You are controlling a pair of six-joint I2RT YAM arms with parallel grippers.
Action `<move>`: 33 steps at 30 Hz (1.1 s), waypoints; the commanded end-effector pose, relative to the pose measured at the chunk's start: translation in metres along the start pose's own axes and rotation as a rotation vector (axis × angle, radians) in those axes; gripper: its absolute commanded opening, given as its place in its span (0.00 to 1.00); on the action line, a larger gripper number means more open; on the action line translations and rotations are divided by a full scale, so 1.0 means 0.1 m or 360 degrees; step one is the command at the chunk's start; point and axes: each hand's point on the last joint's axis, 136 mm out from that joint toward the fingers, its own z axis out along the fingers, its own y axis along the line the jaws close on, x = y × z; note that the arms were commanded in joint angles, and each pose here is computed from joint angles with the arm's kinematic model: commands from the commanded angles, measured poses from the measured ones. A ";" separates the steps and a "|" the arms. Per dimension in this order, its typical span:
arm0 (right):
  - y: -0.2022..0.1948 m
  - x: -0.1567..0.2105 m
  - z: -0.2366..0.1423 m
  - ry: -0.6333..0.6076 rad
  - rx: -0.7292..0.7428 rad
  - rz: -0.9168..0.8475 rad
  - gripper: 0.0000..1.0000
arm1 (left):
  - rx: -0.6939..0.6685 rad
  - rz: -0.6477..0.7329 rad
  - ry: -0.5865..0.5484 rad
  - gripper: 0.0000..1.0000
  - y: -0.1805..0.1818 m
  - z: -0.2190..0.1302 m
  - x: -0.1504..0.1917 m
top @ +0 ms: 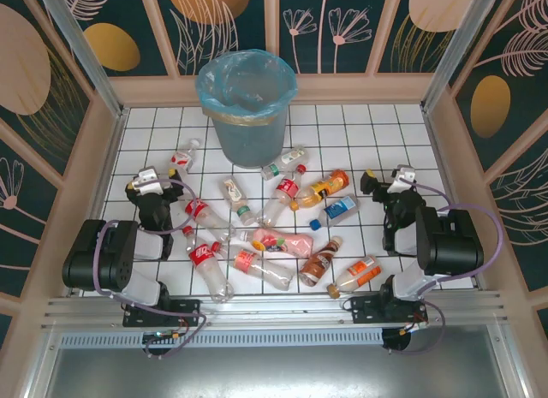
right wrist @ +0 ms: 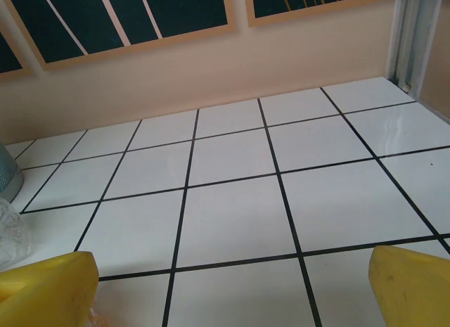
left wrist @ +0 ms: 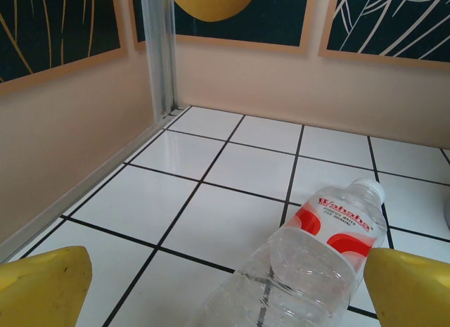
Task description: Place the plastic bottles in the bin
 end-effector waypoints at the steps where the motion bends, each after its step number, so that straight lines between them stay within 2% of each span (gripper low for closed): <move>1: 0.04 -0.07 -0.01 -0.0039 -0.0024 -0.0034 0.99 | -0.0009 -0.0036 -0.0056 0.99 0.02 0.00 -0.09; 28: 0.04 -0.07 -0.01 -0.0039 -0.0020 -0.0034 0.99 | -0.0009 -0.0038 -0.0060 0.99 0.02 0.00 -0.09; 31: -0.01 -0.13 -0.07 -0.0090 0.0028 -0.0016 0.99 | -0.0023 -0.0049 -0.0066 0.98 0.03 0.00 -0.13; 33: 0.00 -0.23 -0.15 -0.0139 0.0041 -0.0022 0.99 | 0.0045 -0.0017 -0.0060 0.97 -0.05 0.00 -0.16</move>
